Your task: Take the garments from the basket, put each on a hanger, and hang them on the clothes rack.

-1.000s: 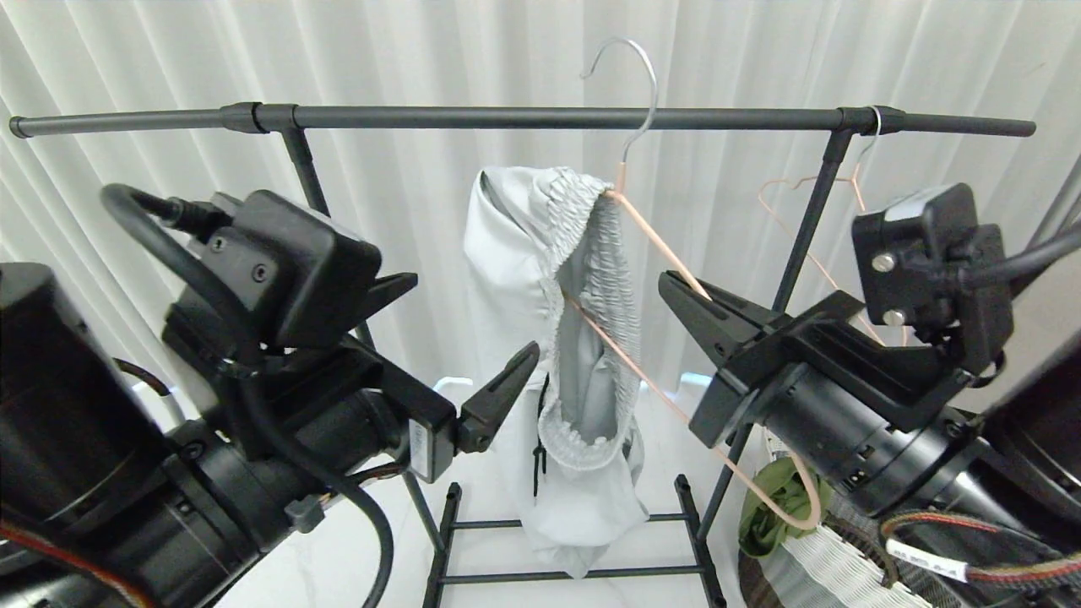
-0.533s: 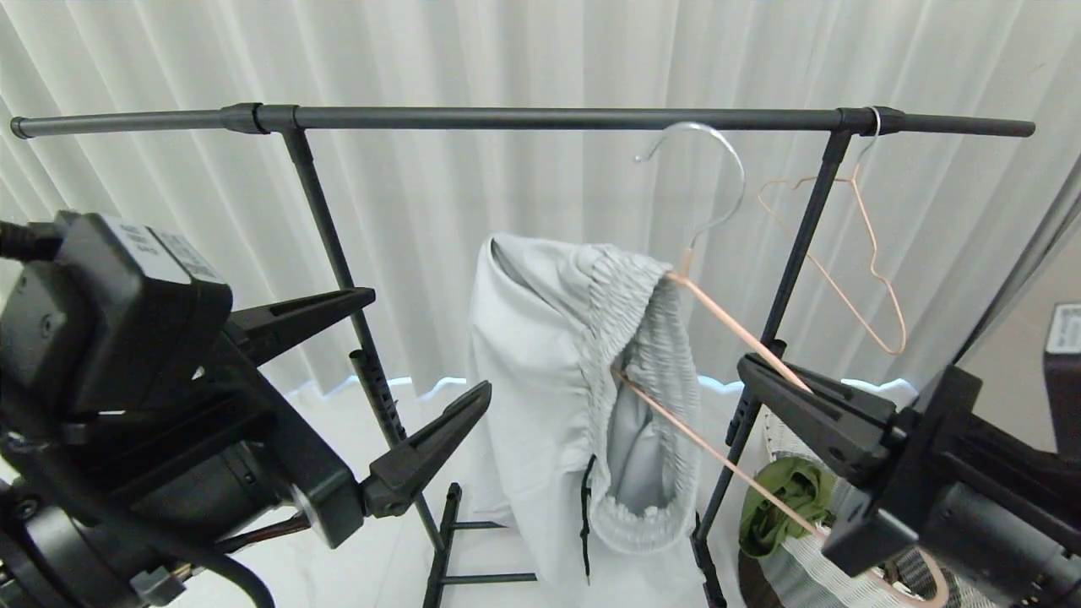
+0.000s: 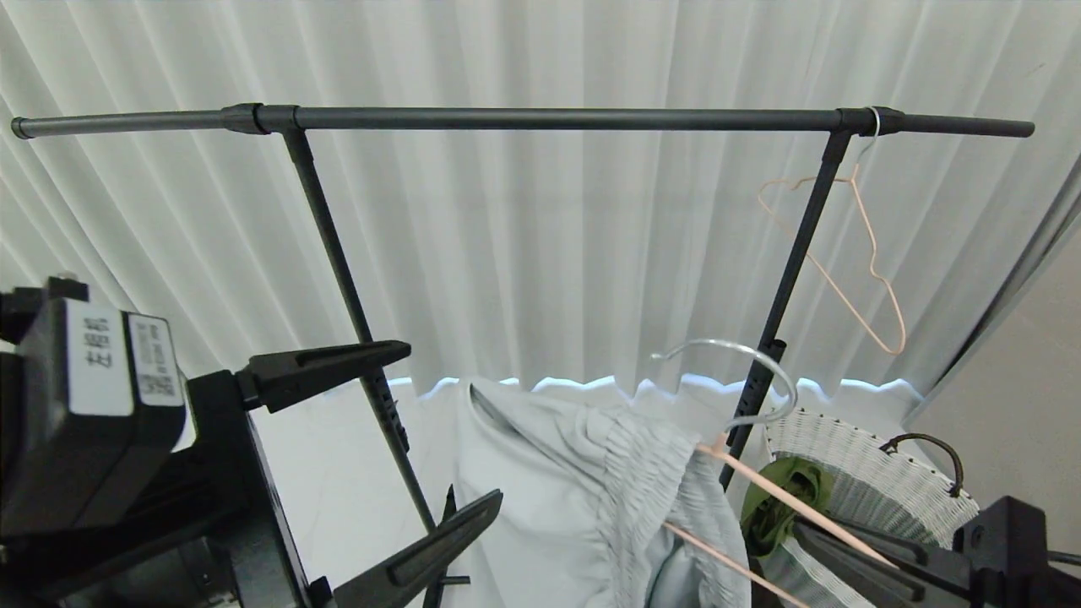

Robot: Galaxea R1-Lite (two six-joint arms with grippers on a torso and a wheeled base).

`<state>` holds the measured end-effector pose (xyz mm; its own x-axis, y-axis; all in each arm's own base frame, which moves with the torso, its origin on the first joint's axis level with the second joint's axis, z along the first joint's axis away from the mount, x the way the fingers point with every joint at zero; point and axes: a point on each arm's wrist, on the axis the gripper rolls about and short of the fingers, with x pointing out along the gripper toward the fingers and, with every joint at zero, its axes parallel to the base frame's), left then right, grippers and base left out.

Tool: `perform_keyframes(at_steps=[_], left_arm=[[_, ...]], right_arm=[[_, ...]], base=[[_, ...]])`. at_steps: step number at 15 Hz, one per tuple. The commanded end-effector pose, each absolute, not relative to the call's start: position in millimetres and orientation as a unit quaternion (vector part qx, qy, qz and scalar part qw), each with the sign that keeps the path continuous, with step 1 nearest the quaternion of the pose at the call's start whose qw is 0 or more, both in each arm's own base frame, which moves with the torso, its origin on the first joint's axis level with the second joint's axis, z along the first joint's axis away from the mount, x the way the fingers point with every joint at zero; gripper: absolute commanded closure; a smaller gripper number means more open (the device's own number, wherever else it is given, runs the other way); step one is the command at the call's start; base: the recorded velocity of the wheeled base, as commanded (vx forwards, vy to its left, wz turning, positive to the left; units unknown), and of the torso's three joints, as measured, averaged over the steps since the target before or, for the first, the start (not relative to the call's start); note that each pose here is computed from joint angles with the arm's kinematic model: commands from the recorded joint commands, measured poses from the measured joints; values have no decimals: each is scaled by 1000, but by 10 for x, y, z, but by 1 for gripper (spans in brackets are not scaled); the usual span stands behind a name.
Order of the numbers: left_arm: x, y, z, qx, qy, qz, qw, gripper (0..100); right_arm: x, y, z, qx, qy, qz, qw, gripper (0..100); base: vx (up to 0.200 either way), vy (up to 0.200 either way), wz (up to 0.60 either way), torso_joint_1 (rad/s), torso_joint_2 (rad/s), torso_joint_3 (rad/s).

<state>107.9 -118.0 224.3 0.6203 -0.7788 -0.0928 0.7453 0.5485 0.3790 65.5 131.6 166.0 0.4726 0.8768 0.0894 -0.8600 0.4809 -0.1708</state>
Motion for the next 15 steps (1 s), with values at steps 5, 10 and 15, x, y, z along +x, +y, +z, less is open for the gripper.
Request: perform_keyframes(at_steps=[5,10,15], left_arm=[[1177,-1433,1966,237,-17,-543,805,0],[1249,-1553,1745,241,29,-578,780,0],[1257,-1617,1641,242,49,-596,764,0]], right_arm=[[487,1303,1542,-61,-67,552,829,100],[397,1312,1493,-66,-60,580,810,100],[339,1336,1475,-69,-56,598,797,100]], base=[[0,0,0,0,0,0],[0,0,0,0,0,0],[0,0,0,0,0,0]])
